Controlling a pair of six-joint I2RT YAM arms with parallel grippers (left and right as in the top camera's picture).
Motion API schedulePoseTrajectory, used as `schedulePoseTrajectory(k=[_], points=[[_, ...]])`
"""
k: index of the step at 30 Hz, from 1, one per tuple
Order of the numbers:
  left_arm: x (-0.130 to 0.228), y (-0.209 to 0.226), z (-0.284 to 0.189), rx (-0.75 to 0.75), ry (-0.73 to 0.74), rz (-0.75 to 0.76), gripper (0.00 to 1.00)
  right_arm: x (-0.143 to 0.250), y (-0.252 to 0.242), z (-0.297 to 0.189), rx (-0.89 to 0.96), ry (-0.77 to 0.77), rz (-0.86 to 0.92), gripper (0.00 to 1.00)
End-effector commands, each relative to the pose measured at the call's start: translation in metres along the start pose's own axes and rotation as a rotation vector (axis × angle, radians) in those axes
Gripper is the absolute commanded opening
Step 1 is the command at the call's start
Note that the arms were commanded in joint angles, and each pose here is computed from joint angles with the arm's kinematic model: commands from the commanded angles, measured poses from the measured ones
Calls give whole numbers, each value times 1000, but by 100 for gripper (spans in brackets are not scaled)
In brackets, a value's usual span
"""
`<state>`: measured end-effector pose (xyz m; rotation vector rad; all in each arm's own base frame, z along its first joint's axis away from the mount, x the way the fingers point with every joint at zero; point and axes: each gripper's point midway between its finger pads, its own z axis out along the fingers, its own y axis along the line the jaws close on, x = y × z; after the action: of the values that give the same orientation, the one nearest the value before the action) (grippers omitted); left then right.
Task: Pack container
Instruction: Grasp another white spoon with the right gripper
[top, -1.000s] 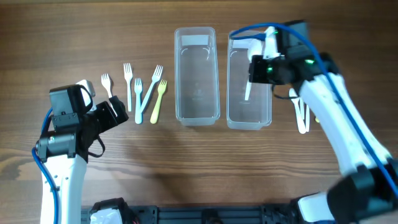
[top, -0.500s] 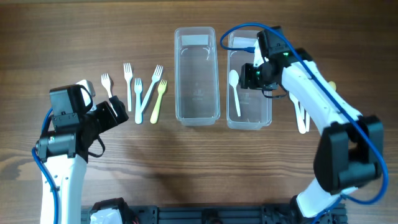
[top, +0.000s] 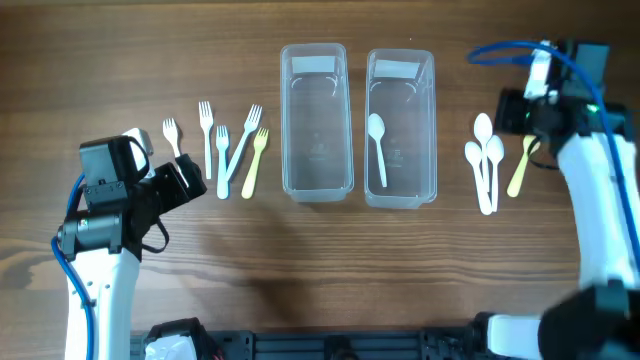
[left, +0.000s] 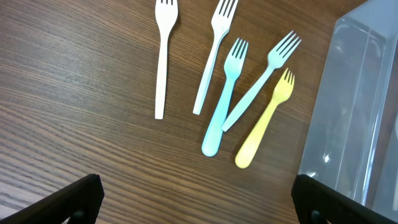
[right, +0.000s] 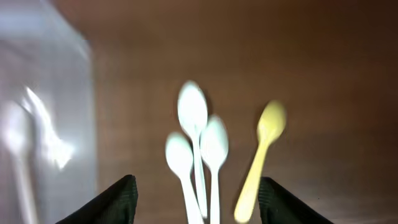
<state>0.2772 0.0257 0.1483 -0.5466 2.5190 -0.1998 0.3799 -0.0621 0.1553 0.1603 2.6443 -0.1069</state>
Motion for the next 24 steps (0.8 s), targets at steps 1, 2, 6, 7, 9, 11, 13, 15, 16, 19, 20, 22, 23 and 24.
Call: schedulePoseTrajectory(k=[1,2,6,7,9,11,13,15,16,19,20,22,23,24], points=[[-8,0,-4,-3,-22,14,100,43,12,47,-77,195,-56,59],[-8,0,-4,-3,-22,14,100,50,18,54,-111,229,-70,58],[-8,0,-4,-3,-22,14,100,83,23,83,-140,384,-82,49],[-8,0,-4,-3,-22,14,100,88,24,88,-142,407,-81,47],[-8,0,-4,-3,-22,14,100,99,24,96,-146,454,-79,45],[-8,0,-4,-3,-22,14,100,106,26,100,-153,483,-77,43],[-8,0,-4,-3,-22,14,100,110,29,102,-168,499,-75,43],[-8,0,-4,-4,-22,14,100,112,29,103,-168,507,-76,43],[-8,0,-4,-4,-22,14,100,110,28,104,-164,501,-77,44],[-8,0,-4,-3,-22,14,100,106,25,107,-141,481,-84,45],[-8,0,-4,-4,-22,14,100,104,25,108,-140,473,-84,46],[-8,0,-4,-4,-22,14,100,101,24,110,-139,459,-84,46],[-8,0,-4,-3,-22,14,100,100,25,110,-139,456,-82,46],[-8,0,-4,-4,-22,14,100,100,25,111,-139,451,-82,46]])
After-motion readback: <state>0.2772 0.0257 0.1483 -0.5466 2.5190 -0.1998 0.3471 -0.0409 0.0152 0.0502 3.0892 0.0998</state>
